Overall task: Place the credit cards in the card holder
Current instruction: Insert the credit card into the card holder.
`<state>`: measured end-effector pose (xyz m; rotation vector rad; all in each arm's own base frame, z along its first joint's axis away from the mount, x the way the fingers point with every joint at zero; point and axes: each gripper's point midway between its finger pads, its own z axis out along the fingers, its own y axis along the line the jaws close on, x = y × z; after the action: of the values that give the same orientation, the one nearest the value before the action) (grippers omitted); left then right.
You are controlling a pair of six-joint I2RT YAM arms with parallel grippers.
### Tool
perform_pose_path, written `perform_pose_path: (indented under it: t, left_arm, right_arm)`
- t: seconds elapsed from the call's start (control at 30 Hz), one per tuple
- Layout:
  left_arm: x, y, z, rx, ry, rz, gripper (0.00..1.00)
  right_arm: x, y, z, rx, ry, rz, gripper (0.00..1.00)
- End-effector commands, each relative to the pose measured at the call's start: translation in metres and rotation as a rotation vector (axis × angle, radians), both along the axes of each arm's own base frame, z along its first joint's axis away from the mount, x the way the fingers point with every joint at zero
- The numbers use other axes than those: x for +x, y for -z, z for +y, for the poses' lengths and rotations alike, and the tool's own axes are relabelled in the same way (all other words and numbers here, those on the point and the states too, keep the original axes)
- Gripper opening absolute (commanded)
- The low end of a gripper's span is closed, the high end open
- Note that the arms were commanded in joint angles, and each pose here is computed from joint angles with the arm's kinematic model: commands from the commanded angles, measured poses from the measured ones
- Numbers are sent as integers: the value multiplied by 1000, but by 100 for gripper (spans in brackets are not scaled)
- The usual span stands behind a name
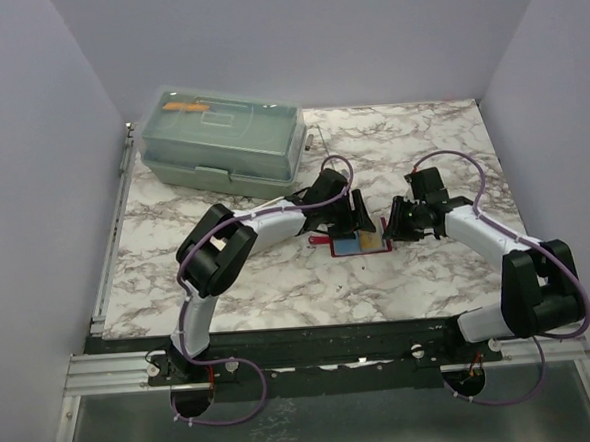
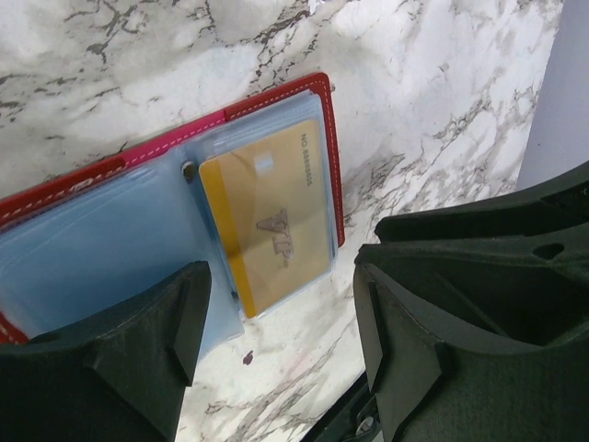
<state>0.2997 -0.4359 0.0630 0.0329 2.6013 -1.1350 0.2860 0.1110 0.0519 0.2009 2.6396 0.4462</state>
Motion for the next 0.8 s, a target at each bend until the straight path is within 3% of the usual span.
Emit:
perform_pose_path:
  t: [0.0, 0.43, 0.77]
  left_arm:
    - [2, 1, -14, -30, 31, 19, 69]
    - [-7, -34, -37, -96, 86, -57, 69]
    - [-7, -15, 15, 4, 16, -20, 67]
  right_arm:
    - [3, 1, 4, 9, -23, -1, 36]
    - [-1, 11, 1, -2, -10, 21, 35]
    - [7, -13, 14, 52, -86, -42, 36]
